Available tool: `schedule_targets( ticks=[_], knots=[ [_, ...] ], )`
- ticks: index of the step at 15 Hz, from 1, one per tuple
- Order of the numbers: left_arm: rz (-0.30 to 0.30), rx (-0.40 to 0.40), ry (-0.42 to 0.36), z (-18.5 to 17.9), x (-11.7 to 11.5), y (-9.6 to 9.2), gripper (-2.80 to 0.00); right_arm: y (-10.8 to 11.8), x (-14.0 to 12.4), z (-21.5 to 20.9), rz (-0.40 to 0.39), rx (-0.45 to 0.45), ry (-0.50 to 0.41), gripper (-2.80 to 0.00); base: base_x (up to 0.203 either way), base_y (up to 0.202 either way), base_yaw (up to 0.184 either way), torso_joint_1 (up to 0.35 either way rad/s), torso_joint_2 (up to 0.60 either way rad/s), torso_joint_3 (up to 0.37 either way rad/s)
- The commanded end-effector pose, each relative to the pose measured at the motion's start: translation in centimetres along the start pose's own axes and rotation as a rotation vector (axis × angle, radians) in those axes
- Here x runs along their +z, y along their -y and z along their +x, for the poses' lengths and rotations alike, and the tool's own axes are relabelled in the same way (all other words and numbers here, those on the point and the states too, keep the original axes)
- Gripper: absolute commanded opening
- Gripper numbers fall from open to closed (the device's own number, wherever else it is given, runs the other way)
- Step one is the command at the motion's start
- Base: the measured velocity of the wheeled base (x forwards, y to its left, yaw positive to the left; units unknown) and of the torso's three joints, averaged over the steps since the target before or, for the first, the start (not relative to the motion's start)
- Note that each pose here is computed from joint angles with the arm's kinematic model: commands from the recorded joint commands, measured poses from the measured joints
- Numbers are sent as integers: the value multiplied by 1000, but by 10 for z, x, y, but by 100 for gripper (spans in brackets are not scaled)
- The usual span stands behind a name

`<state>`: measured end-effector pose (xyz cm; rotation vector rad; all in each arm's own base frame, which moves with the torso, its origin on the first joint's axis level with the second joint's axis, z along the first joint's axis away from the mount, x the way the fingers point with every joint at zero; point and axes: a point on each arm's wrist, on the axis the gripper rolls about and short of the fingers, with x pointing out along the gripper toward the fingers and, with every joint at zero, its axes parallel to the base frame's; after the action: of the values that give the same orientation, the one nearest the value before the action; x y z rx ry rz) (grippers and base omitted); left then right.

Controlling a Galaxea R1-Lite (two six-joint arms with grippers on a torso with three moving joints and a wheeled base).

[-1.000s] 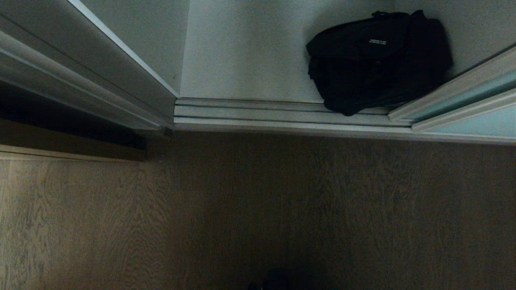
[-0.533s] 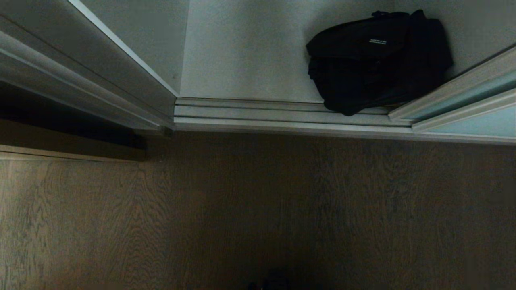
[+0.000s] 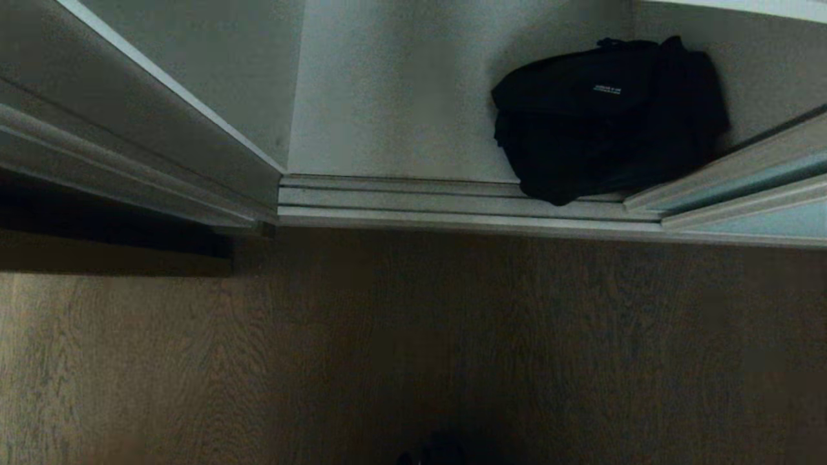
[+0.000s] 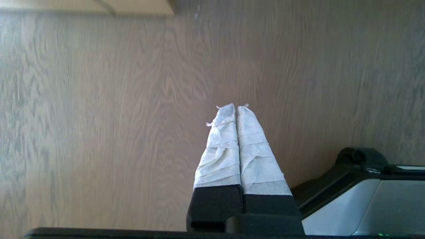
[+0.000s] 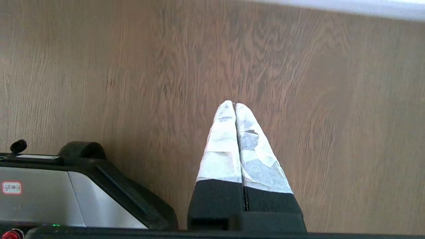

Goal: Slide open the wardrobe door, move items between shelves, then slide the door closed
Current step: Place the bag on the higher shelf

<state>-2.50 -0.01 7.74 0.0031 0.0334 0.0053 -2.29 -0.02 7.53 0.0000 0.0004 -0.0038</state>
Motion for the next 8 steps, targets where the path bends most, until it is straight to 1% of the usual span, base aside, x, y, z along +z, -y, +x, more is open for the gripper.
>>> schedule_targets(
  ticks=[1,4,5,8],
  knots=[
    [0,1,0,0,0,0,-280,0,0,0,0,1,2,-280,197,0,2,-2,0,3],
    [0,1,0,0,0,0,-280,0,0,0,0,1,2,-280,191,0,1,3,-1,5],
    [0,1,0,0,0,0,-280,0,0,0,0,1,1,-280,113,0,6,7,-2,0],
    [0,1,0,0,0,0,-280,0,0,0,0,1,2,-280,0,0,0,0,0,0]
  ],
)
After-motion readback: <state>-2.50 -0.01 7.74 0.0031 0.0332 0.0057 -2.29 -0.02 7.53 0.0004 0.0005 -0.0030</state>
